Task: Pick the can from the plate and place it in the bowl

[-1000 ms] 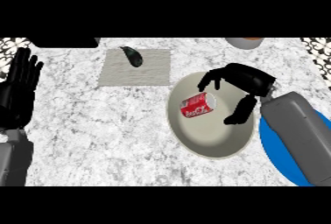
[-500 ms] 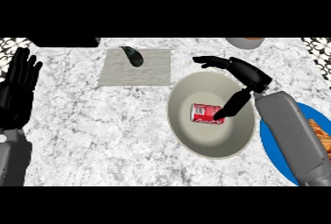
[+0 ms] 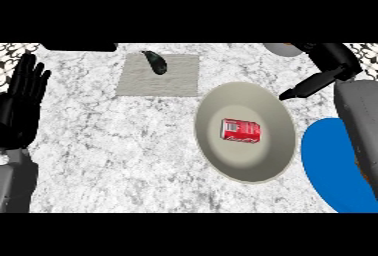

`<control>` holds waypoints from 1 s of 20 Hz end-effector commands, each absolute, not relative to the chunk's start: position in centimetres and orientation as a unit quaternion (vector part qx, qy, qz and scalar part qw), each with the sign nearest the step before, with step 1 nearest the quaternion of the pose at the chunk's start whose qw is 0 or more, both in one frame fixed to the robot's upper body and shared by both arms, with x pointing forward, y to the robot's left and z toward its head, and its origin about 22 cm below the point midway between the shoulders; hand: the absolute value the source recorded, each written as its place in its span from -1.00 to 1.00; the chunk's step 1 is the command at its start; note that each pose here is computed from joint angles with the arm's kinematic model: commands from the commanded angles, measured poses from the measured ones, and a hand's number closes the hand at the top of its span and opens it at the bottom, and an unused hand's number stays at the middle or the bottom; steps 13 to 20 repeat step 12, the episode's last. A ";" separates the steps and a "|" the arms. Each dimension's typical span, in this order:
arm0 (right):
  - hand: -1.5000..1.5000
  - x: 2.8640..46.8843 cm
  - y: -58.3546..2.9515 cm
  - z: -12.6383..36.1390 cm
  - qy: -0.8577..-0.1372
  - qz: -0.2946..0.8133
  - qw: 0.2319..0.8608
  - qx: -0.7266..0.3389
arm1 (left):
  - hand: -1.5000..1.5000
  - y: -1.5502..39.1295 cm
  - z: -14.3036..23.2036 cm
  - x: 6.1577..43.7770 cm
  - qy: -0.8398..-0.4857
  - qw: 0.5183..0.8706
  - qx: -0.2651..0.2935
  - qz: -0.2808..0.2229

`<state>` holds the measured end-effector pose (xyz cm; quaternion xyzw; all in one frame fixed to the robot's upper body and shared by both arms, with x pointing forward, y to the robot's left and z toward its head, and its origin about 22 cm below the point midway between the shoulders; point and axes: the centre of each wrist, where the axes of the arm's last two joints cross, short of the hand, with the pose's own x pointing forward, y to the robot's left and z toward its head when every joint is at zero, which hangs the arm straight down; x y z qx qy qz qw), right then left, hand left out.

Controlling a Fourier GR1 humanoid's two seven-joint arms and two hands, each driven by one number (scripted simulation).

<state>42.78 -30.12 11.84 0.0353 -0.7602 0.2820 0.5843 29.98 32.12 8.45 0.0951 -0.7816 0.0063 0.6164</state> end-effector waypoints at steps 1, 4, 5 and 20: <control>-1.00 43.2 -34.9 12.5 -0.763 0.233 0.601 0.040 | 0.00 31.7 9.0 30.6 -0.787 0.611 0.083 -0.002; -1.00 42.7 -38.1 13.5 -0.770 0.219 0.597 0.049 | 0.00 31.8 9.7 30.9 -0.784 0.615 0.090 0.005; -1.00 42.6 -39.2 14.6 -0.771 0.211 0.599 0.048 | 0.00 32.1 10.1 31.4 -0.783 0.616 0.088 0.003; -1.00 40.3 -43.6 13.9 -0.776 0.200 0.597 0.047 | 0.00 30.4 9.6 31.4 -0.798 0.599 0.071 -0.012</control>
